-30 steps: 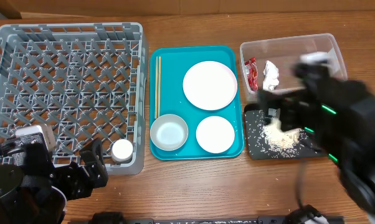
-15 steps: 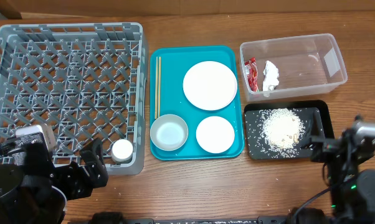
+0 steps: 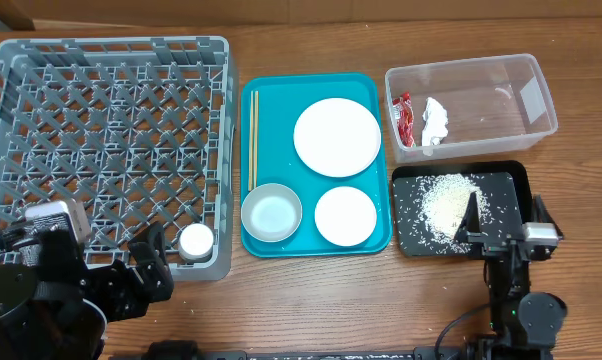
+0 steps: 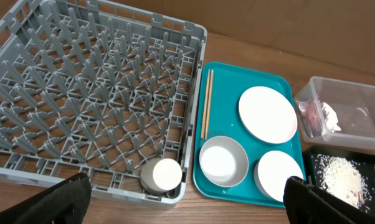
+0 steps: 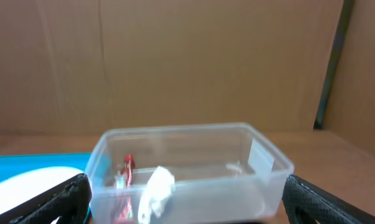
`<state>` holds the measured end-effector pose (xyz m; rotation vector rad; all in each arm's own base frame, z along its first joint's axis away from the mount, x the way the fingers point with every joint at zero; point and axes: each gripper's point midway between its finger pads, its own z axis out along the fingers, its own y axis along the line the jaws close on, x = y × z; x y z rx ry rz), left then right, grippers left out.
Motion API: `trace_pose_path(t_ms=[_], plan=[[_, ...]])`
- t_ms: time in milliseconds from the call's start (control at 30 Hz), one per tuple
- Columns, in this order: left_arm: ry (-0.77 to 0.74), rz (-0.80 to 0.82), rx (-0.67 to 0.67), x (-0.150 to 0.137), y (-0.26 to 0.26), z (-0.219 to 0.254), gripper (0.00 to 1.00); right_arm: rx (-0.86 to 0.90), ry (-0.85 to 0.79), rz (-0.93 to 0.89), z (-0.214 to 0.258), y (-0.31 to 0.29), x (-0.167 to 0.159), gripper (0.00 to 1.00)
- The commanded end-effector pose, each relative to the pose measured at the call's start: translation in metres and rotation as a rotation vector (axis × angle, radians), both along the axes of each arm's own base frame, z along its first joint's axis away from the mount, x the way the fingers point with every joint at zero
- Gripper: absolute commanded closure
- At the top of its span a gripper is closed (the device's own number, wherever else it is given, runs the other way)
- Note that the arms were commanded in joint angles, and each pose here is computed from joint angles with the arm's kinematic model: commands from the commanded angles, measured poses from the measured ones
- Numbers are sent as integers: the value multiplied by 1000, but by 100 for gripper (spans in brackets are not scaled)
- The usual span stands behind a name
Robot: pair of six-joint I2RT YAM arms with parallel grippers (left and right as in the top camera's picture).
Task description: Sort waste into correct bins and load items into the dishwasher
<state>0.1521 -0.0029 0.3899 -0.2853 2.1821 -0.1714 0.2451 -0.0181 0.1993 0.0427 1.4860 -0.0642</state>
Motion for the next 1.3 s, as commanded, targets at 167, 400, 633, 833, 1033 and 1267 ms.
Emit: trace_pose_path(t_ms=[167, 400, 633, 833, 1033, 1267], plan=[[-6, -21, 2, 0, -3, 2, 0, 1, 48, -4, -15, -1, 1, 0], [-6, -21, 2, 0, -3, 2, 0, 6, 112, -3, -30, -1, 1, 0], [-6, -21, 2, 0, -3, 2, 0, 6, 112, -3, -30, -1, 1, 0], [-6, -21, 2, 0, -3, 2, 0, 6, 112, -3, -30, -1, 1, 0], [-17, -62, -48, 1, -14, 5, 0, 6, 112, -3, -30, -1, 1, 0], [-47, -73, -215, 9, -31, 16, 0, 6, 112, -3, -30, -1, 1, 0]])
